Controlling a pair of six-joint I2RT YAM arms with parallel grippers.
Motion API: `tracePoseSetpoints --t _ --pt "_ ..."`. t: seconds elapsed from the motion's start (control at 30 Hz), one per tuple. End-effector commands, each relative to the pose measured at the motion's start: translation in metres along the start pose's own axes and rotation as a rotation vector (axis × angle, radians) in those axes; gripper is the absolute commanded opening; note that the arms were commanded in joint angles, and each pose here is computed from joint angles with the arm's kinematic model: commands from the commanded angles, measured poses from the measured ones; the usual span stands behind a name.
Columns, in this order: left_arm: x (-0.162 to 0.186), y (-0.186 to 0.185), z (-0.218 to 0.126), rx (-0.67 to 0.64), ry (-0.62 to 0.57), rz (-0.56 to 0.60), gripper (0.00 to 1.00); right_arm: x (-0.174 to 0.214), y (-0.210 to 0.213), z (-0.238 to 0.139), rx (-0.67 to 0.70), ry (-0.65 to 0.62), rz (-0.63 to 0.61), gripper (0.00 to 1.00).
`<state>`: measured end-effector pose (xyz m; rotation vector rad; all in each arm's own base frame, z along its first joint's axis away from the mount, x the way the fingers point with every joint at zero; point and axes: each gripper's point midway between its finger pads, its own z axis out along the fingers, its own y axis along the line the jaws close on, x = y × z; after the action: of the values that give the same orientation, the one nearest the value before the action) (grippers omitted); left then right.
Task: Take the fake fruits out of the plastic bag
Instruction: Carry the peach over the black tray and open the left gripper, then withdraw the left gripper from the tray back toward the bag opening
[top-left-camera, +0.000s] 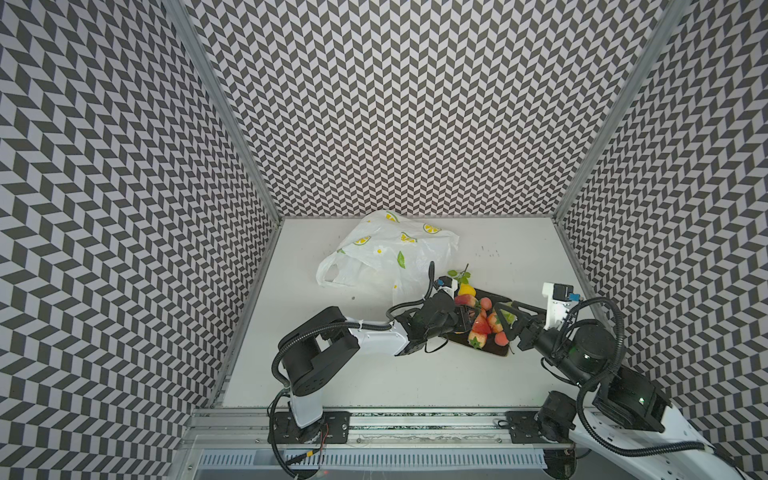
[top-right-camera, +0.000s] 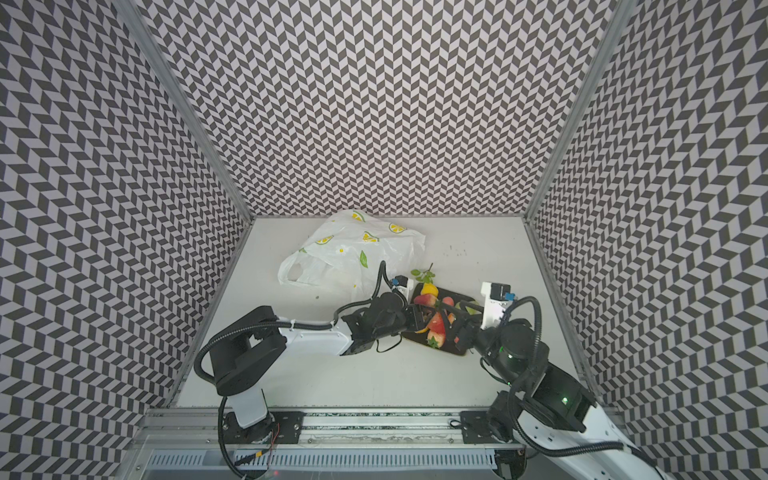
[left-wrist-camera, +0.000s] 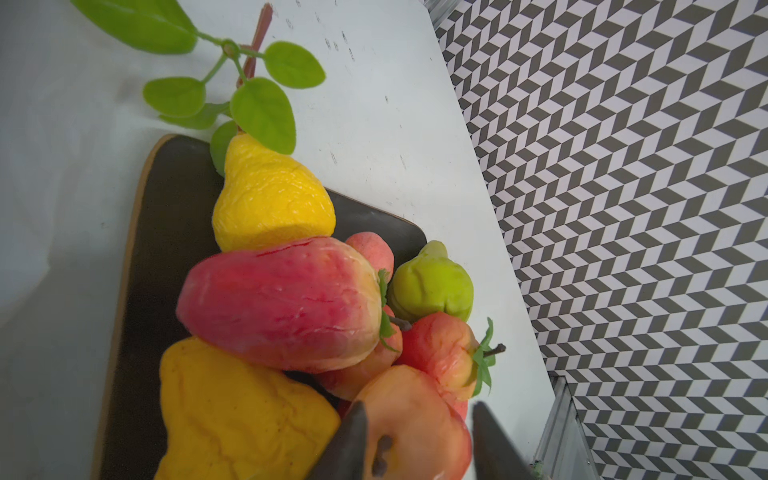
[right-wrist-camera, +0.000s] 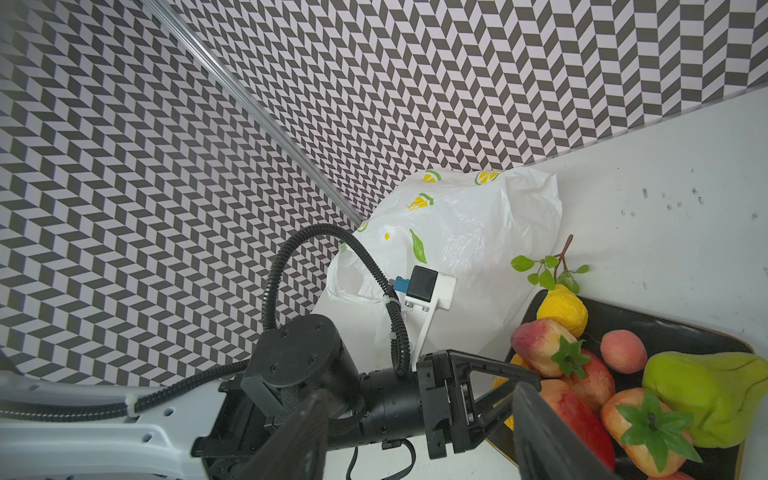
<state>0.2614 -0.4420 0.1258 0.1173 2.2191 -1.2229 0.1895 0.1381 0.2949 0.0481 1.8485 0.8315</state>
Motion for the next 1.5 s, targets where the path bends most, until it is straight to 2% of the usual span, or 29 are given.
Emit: tracePoseSetpoints --t 0.0,0.27,0.43,0.57,0.67,0.77,0.93,1.07,1.27,1.47 --pt "-0.024 -0.022 -0.011 0.032 -0.064 0.023 0.59 -0.008 0.008 0.002 -0.029 -0.022 0.009 0.69" --pt "-0.042 -0.043 -0.029 0.060 -0.106 0.058 0.72 -0.003 0.009 0.007 -0.032 -0.006 0.003 0.69" --pt "-0.056 -0.060 -0.046 0.083 -0.138 0.081 0.74 -0.003 0.010 0.008 -0.035 -0.006 -0.001 0.69" --pt "-0.077 -0.068 -0.079 0.049 -0.210 0.111 0.73 0.004 0.011 0.016 -0.035 0.023 -0.022 0.69" --pt "-0.094 -0.059 -0.115 -0.018 -0.280 0.106 0.70 0.009 0.015 0.027 -0.038 0.055 -0.052 0.69" --pt "-0.104 -0.035 -0.156 -0.084 -0.347 0.068 0.66 0.019 0.022 0.043 -0.052 0.110 -0.087 0.69" --pt "-0.120 0.037 -0.223 -0.197 -0.478 -0.080 0.60 0.048 0.041 0.083 -0.085 0.219 -0.144 0.69" --pt "-0.127 0.093 -0.265 -0.283 -0.568 -0.165 0.60 0.090 0.073 0.115 -0.098 0.297 -0.212 0.71" --pt "-0.121 0.168 -0.283 -0.361 -0.573 -0.287 0.59 0.152 0.092 0.163 -0.046 0.431 -0.238 0.72" --pt "-0.112 0.193 -0.285 -0.386 -0.583 -0.330 0.59 0.195 0.088 0.192 0.010 0.470 -0.166 0.71"
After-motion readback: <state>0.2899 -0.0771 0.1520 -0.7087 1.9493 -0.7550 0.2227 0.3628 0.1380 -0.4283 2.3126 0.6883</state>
